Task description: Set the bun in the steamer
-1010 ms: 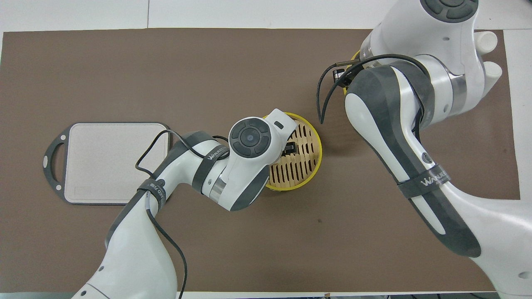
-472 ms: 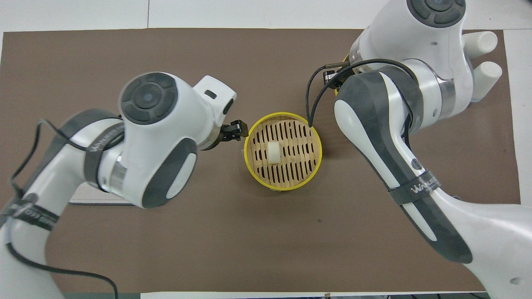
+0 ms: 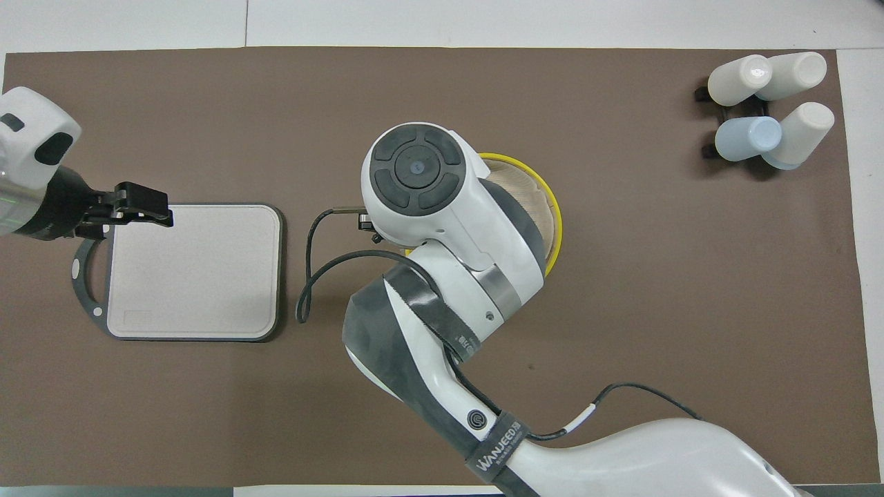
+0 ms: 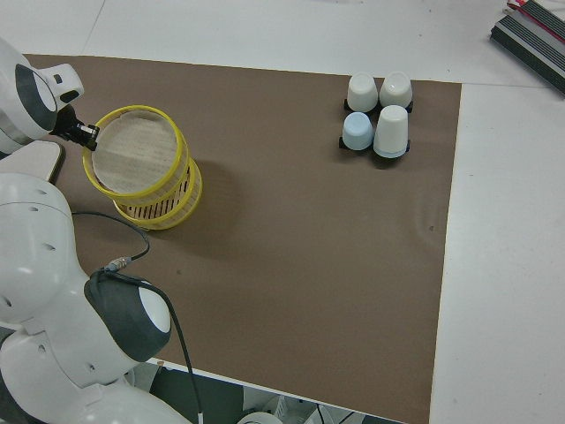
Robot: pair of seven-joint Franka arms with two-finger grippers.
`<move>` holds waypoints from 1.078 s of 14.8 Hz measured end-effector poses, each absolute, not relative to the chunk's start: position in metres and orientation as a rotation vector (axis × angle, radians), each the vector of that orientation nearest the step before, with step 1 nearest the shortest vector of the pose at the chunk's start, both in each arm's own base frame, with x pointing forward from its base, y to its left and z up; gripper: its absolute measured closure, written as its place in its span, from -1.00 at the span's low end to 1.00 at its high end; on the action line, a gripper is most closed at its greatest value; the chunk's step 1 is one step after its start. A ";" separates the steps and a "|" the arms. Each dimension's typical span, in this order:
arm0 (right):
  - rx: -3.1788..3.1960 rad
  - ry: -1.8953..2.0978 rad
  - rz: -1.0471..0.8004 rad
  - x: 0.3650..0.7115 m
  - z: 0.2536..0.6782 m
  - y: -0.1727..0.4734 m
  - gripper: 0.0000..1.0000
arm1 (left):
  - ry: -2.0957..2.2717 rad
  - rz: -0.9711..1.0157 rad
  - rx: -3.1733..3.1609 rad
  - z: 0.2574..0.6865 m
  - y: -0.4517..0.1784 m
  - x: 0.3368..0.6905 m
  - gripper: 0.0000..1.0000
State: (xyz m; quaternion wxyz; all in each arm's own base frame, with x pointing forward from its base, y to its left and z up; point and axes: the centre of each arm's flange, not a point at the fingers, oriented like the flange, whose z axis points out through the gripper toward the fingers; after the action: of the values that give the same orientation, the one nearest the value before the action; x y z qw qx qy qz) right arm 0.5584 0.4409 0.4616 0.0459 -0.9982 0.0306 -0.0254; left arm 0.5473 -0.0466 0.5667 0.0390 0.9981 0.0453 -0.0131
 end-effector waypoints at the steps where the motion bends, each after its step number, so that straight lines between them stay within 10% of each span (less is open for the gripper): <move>1: -3.038 0.095 -0.089 0.560 0.452 0.446 0.81 | 0.149 -0.041 3.060 0.571 -0.041 0.545 -1.00; 16: -3.074 0.087 -0.025 0.557 0.407 0.449 0.81 | 0.041 -0.013 3.150 0.608 -0.039 0.545 -1.00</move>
State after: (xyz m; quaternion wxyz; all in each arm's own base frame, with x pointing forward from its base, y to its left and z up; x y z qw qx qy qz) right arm 0.5571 0.4492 0.4075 0.0331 -0.9990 0.0283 -0.0081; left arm 0.5453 -0.0394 0.6085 -0.0044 0.9999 0.0132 -0.0042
